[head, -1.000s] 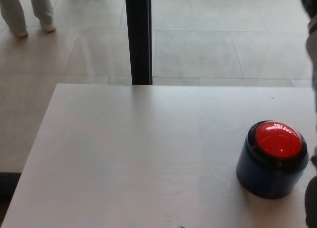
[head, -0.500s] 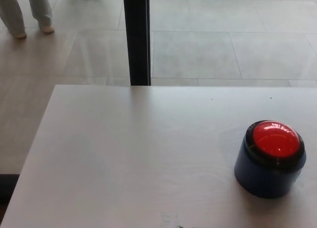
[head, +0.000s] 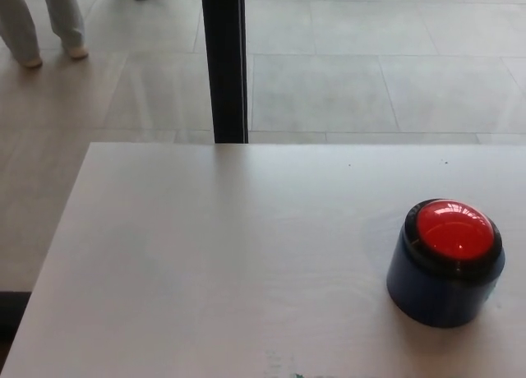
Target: The robot uses its right hand to press the red button kept in the middle of the desk
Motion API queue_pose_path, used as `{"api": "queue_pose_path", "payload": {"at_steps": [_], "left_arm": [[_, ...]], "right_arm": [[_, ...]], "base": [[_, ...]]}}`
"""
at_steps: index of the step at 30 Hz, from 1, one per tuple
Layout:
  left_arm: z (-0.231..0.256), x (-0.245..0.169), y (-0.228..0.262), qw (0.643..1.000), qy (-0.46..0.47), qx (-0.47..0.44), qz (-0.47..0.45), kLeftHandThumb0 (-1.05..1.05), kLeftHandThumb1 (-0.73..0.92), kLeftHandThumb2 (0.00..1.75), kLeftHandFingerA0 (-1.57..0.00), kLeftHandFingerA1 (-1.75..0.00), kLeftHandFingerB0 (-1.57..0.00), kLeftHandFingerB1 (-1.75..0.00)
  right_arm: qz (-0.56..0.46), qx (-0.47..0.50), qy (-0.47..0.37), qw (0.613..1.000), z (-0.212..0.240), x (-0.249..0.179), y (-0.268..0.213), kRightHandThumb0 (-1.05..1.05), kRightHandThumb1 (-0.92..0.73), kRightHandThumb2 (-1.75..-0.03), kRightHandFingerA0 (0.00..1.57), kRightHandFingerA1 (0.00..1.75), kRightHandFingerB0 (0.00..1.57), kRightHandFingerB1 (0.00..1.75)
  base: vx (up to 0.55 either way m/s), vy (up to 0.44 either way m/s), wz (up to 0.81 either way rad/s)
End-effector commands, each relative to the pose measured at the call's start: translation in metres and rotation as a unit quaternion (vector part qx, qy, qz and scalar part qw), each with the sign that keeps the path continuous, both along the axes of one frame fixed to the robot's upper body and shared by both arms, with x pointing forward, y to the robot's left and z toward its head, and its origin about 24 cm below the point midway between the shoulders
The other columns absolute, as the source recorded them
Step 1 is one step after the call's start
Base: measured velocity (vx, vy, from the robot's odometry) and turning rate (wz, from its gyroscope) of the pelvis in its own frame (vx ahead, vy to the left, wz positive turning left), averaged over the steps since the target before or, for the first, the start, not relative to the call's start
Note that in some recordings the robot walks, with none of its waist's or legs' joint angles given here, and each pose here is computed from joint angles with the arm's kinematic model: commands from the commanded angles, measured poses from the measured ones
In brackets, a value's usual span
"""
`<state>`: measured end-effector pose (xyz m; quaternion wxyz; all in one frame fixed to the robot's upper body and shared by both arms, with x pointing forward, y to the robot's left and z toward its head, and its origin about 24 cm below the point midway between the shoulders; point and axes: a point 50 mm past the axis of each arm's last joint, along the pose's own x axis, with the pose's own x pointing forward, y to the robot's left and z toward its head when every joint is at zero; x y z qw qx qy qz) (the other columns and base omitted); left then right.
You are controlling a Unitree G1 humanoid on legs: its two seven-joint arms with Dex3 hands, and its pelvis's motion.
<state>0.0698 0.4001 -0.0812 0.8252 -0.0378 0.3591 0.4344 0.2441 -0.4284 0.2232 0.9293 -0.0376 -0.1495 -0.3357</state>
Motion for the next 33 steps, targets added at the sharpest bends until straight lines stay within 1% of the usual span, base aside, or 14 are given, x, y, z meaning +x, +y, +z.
{"api": "queue_pose_path", "payload": {"at_steps": [1,3,6,12,14,15,17,21,24,29,30,31,32,33], "left_arm": [[0.009,0.003,0.01,1.0,-0.018,0.015,0.005,-0.57,0.52,0.56,-0.84,-0.61,-0.78,-0.52],[0.01,0.003,0.01,1.0,-0.012,0.018,0.002,-0.58,0.52,0.56,-0.83,-0.61,-0.78,-0.52],[0.01,0.008,0.009,1.0,-0.012,0.022,-0.002,-0.54,0.53,0.57,-0.82,-0.59,-0.78,-0.51],[0.009,0.008,0.008,1.0,-0.006,0.022,-0.002,-0.56,0.53,0.57,-0.82,-0.6,-0.8,-0.53],[0.008,0.008,0.008,1.0,-0.003,0.021,-0.005,-0.56,0.53,0.57,-0.82,-0.59,-0.79,-0.52],[0.009,0.009,0.008,1.0,-0.006,0.02,-0.006,-0.53,0.54,0.57,-0.82,-0.61,-0.78,-0.53],[0.009,0.01,0.007,1.0,-0.013,0.016,-0.007,-0.52,0.54,0.57,-0.8,-0.61,-0.75,-0.53],[0.01,0.01,0.009,1.0,-0.001,0.021,-0.01,-0.54,0.54,0.57,-0.79,-0.59,-0.74,-0.52],[0.008,0.006,0.009,1.0,0.003,0.016,-0.008,-0.5,0.58,0.58,-0.78,-0.6,-0.71,-0.53],[0.007,0.002,0.008,1.0,0.015,0.011,-0.017,-0.49,0.65,0.6,-0.8,-0.64,-0.68,-0.53],[0.007,0.003,0.009,1.0,0.015,0.011,-0.019,-0.48,0.66,0.6,-0.8,-0.64,-0.68,-0.54],[0.008,0.005,0.009,0.999,0.017,0.013,-0.024,-0.47,0.67,0.6,-0.79,-0.62,-0.67,-0.53],[0.009,0.007,0.009,0.999,0.021,0.017,-0.028,-0.47,0.67,0.6,-0.8,-0.63,-0.69,-0.55],[0.009,0.008,0.009,0.999,0.02,0.016,-0.028,-0.46,0.67,0.6,-0.81,-0.64,-0.69,-0.55]], "right_arm": [[-0.094,0.027,0.071,0.993,-0.069,-0.054,-0.024,-0.43,-0.41,-1.3,1.12,1.75,0.89,1.52],[-0.107,0.034,0.09,0.99,-0.087,-0.064,-0.024,-0.42,-0.42,-1.29,1.12,1.72,0.9,1.5],[-0.156,0.078,0.133,0.976,-0.13,-0.088,-0.024,-0.45,-0.35,-1.35,1.27,1.55,1.04,1.39],[-0.194,0.136,0.171,0.956,-0.179,-0.116,-0.017,-0.41,-0.34,-1.43,1.2,1.67,0.98,1.5],[-0.206,0.158,0.179,0.949,-0.194,-0.123,-0.013,-0.38,-0.28,-1.49,1.22,1.64,1.08,1.46],[-0.205,0.16,0.184,0.948,-0.203,-0.127,-0.009,-0.38,-0.32,-1.45,1.25,1.56,1.08,1.39],[-0.207,0.168,0.193,0.944,-0.217,-0.134,-0.003,-0.43,-0.31,-1.43,1.22,1.59,1.06,1.42],[-0.196,0.169,0.216,0.941,-0.23,-0.139,0.008,-0.34,-0.24,-1.51,1.18,1.67,1.0,1.44],[-0.185,0.172,0.232,0.939,-0.237,-0.143,0.014,-0.42,-0.25,-1.43,1.17,1.64,1.04,1.4],[-0.143,0.186,0.27,0.934,-0.248,-0.151,0.027,-0.3,-0.26,-1.45,1.14,1.68,1.01,1.41],[-0.144,0.189,0.275,0.932,-0.249,-0.15,0.028,-0.26,-0.25,-1.44,1.17,1.63,1.04,1.36],[-0.15,0.197,0.287,0.926,-0.252,-0.148,0.029,-0.23,-0.42,-1.18,1.31,1.35,1.06,1.11],[-0.154,0.204,0.295,0.921,-0.255,-0.147,0.03,-0.22,-0.35,-1.28,1.08,1.56,1.02,1.1],[-0.156,0.209,0.297,0.919,-0.256,-0.147,0.031,-0.24,-0.36,-1.25,1.01,1.57,1.0,1.01]], "base": [[0.0,0.0,0.0],[0.0,0.0,0.0],[0.0,0.0,0.0],[0.0,0.0,0.0],[0.0,0.0,0.0],[0.0,0.0,0.0],[0.0,0.0,0.0],[0.0,0.0,0.0],[0.0,0.0,0.0],[0.0,0.0,0.0],[0.0,0.0,0.0],[0.0,0.0,0.0],[0.0,0.0,0.0],[0.0,0.0,0.0]]}}
